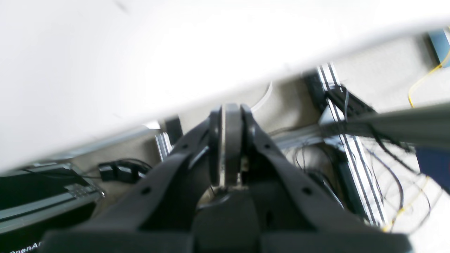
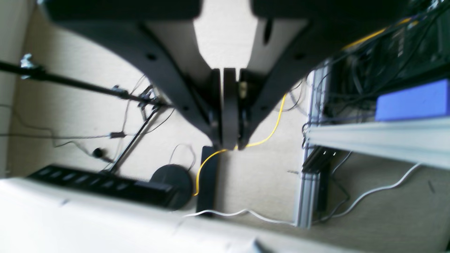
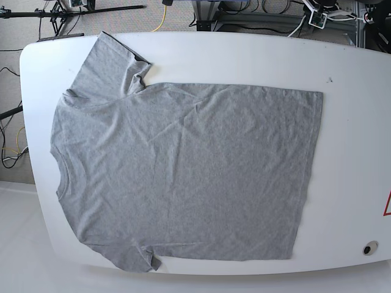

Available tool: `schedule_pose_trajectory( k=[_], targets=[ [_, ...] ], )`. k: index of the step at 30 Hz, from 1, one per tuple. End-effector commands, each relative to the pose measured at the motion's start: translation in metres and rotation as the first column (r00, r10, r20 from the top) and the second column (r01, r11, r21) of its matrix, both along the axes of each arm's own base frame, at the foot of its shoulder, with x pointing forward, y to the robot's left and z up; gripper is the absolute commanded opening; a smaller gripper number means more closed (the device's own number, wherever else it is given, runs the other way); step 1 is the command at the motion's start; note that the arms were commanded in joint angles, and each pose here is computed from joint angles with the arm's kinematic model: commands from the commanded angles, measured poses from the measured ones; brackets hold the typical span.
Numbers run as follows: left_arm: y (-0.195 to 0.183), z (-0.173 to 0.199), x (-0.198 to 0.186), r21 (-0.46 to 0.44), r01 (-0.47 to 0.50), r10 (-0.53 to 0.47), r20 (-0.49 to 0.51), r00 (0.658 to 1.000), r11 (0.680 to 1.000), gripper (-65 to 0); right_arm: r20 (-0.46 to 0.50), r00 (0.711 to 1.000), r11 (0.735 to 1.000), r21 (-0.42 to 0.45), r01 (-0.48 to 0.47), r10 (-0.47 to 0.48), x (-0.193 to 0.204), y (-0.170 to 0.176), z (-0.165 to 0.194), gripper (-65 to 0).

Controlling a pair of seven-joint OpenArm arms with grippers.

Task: Fold the T-shirt properly
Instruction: 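Lower both grippers toward the shirt's shoulder corners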

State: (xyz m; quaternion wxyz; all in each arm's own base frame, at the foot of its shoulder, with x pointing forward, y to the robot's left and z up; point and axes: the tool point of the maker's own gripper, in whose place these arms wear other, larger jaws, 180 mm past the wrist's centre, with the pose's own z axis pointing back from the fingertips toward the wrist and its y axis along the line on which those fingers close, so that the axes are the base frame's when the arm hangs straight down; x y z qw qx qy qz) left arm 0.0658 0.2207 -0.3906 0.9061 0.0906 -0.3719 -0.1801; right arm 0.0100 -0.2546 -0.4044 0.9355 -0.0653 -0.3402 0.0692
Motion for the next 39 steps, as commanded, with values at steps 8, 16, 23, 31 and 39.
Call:
schedule_pose_trajectory(
  k=[8, 16, 23, 31, 39],
  targets=[
    [-0.004, 0.049, 0.045, -0.009, 0.015, -0.013, 0.181, 0.983, 1.000, -65.0, 0.129, 0.992, 0.999, -0.054, -0.009, 0.016, 0.046, -0.013, 0.037, -65.0],
    [-0.018, 0.089, 0.085, -0.030, 0.081, -0.067, 0.332, 0.941, 0.996, -64.2, 0.270, 0.962, 0.997, -0.052, 0.058, -0.042, 0.087, -0.025, 0.055, -64.4],
    [-0.018, 0.085, 0.095, -0.092, 0.054, -0.018, 0.350, 0.936, 0.994, -61.6, 0.327, 0.911, 0.968, 0.076, 0.238, -0.250, 0.102, -0.060, 0.067, -56.7],
    [-0.018, 0.080, 0.096, -0.142, 0.036, 0.015, 0.338, 0.941, 0.989, -52.5, 0.340, 0.831, 0.887, 0.306, 0.346, -0.441, 0.113, -0.072, 0.076, -39.2],
    [-0.030, 0.079, 0.103, -0.255, 0.092, -0.007, 0.315, 0.949, 0.962, -49.1, 0.351, 0.825, 0.814, 0.544, 0.206, -0.443, 0.136, -0.049, 0.091, -38.2]
  ],
)
